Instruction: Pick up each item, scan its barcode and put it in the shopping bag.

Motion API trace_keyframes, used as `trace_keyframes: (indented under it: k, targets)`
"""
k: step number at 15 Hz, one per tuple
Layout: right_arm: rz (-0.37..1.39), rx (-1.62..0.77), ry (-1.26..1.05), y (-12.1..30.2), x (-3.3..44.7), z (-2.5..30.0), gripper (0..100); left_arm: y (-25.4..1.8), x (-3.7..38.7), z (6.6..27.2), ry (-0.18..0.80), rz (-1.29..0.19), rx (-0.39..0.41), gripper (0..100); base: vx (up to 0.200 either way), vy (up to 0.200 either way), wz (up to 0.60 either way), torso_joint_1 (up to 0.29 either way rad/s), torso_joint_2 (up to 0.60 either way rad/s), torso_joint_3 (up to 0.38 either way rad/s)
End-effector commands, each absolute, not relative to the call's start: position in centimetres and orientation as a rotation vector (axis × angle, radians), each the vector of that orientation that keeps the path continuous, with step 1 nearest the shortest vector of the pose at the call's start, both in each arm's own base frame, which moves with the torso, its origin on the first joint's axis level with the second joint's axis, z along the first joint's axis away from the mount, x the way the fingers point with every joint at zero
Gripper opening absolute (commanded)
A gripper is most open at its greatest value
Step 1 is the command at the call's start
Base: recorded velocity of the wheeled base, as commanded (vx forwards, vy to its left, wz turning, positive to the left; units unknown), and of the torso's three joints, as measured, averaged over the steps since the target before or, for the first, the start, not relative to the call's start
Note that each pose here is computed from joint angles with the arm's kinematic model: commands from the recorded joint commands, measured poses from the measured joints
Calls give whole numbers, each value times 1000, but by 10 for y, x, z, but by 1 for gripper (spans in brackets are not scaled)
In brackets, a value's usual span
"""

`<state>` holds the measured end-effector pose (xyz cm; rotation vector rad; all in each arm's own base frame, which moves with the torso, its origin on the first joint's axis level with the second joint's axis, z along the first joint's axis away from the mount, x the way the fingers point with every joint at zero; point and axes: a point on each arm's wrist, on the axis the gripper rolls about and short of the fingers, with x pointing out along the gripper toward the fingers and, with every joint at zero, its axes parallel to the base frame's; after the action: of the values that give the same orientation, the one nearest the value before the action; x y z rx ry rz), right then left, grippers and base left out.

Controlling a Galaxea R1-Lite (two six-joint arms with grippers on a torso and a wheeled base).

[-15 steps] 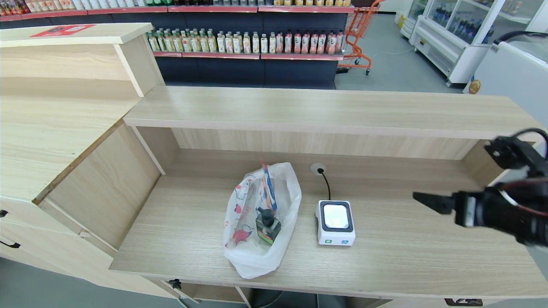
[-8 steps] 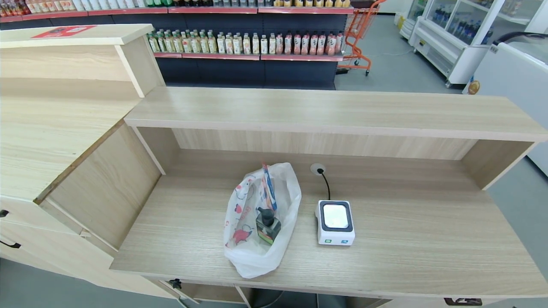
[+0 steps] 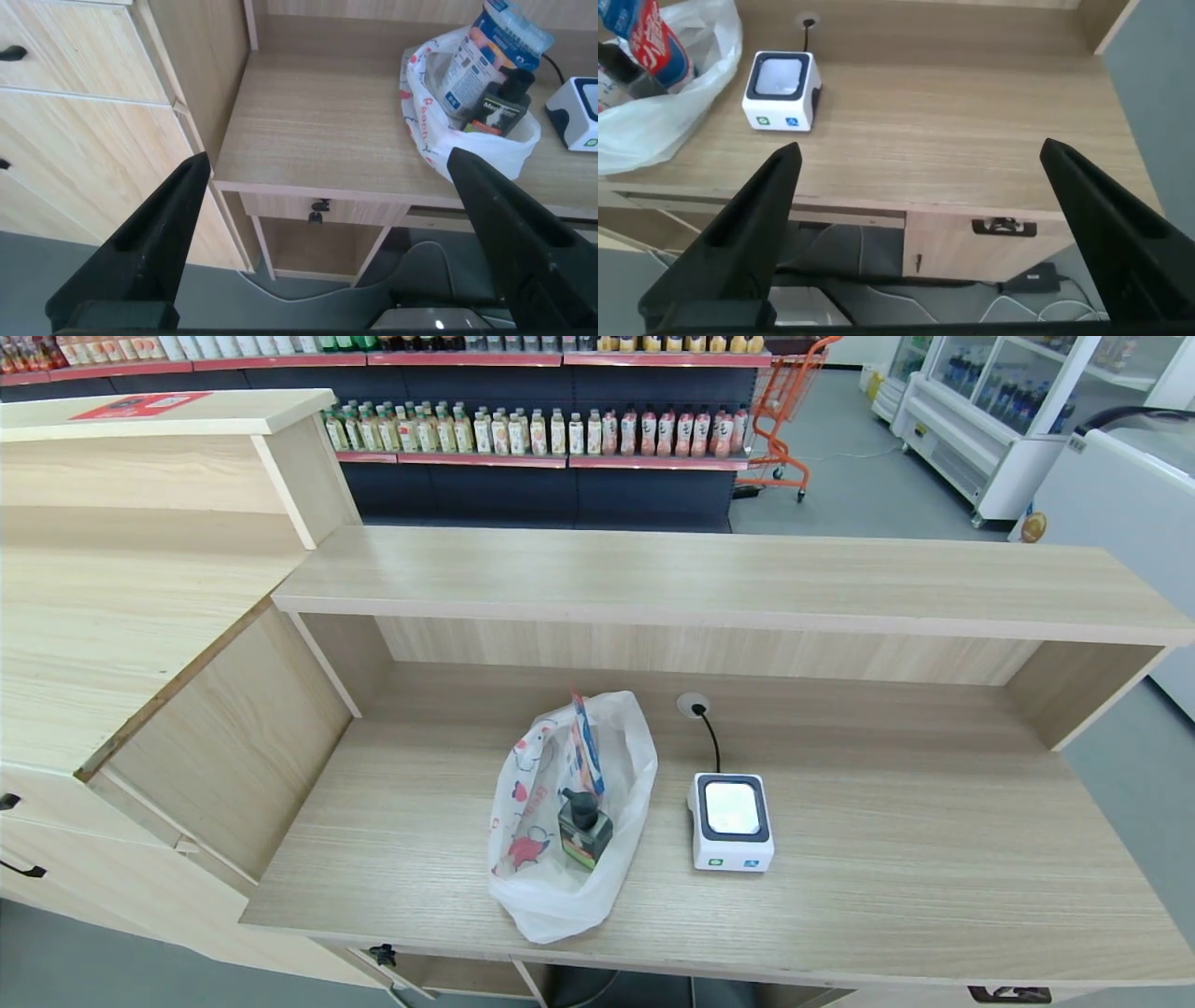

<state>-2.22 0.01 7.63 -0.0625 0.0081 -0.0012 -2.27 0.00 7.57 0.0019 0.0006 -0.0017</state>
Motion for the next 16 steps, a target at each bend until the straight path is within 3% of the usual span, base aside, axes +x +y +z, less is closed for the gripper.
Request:
trace_keyframes:
  k: [1,8,12,16]
  targets:
    - [0,-63,2,0,-23,75,100,0,-23,76,2,-2,2,100,0,0,0,0,0,0]
    - [0,-64,2,0,-23,75,100,0,-23,76,0,-2,3,100,0,0,0,0,0,0]
    - [0,-58,2,0,-23,75,100,0,-23,76,2,-2,3,100,0,-200,0,4,2,5]
    - [-1,-55,2,0,-23,75,100,0,-23,76,0,-2,6,100,0,0,0,0,0,0]
